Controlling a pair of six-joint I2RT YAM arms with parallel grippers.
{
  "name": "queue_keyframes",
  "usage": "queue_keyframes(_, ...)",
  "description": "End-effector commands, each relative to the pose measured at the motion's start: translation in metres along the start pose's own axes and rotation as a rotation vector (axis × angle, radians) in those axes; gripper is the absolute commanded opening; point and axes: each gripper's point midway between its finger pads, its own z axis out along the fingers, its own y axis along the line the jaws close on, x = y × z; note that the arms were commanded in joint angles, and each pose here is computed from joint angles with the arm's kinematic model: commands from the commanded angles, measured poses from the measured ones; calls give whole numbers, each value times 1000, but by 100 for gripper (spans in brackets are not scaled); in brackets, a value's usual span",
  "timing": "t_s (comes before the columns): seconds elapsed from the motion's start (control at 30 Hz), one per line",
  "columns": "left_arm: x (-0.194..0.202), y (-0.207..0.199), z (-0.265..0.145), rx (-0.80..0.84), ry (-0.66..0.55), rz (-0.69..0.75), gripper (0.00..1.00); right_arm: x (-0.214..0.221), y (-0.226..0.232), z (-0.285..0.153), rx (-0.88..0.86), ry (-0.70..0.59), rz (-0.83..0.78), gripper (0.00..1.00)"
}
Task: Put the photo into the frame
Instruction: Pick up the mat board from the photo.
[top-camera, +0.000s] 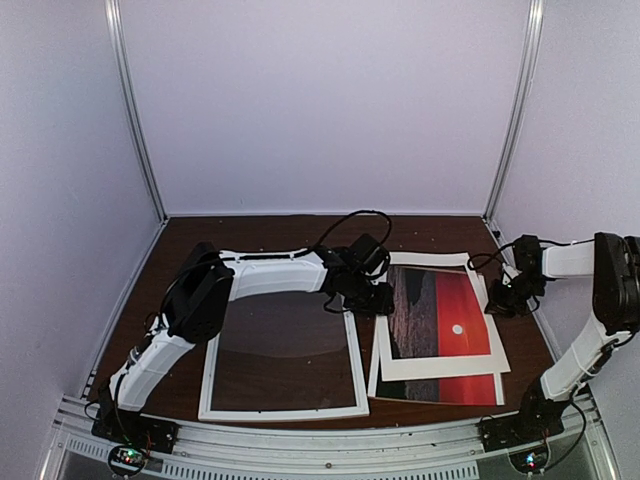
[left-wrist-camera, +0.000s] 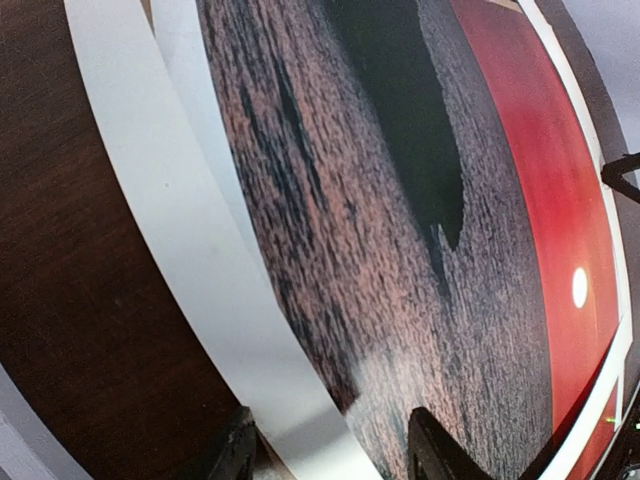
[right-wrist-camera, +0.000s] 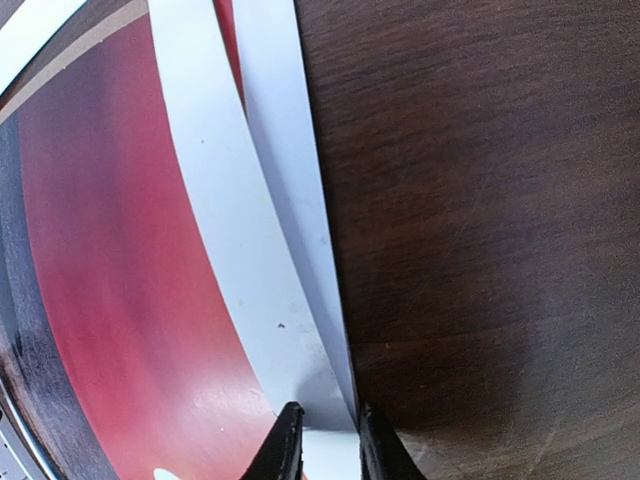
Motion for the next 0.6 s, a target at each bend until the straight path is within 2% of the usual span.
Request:
queue_keyframes(0.0, 3, 4, 5, 25, -3, -19, 52, 15, 17, -5, -68, 39, -4, 20)
queue_keyframes(0.2, 6, 8, 7, 25, 2, -21, 47, 11, 21, -13, -79, 23, -7, 19)
queue_keyframes(0.57, 8, 9, 7, 26, 6, -19, 46, 11, 28, -15, -111, 29, -7, 19)
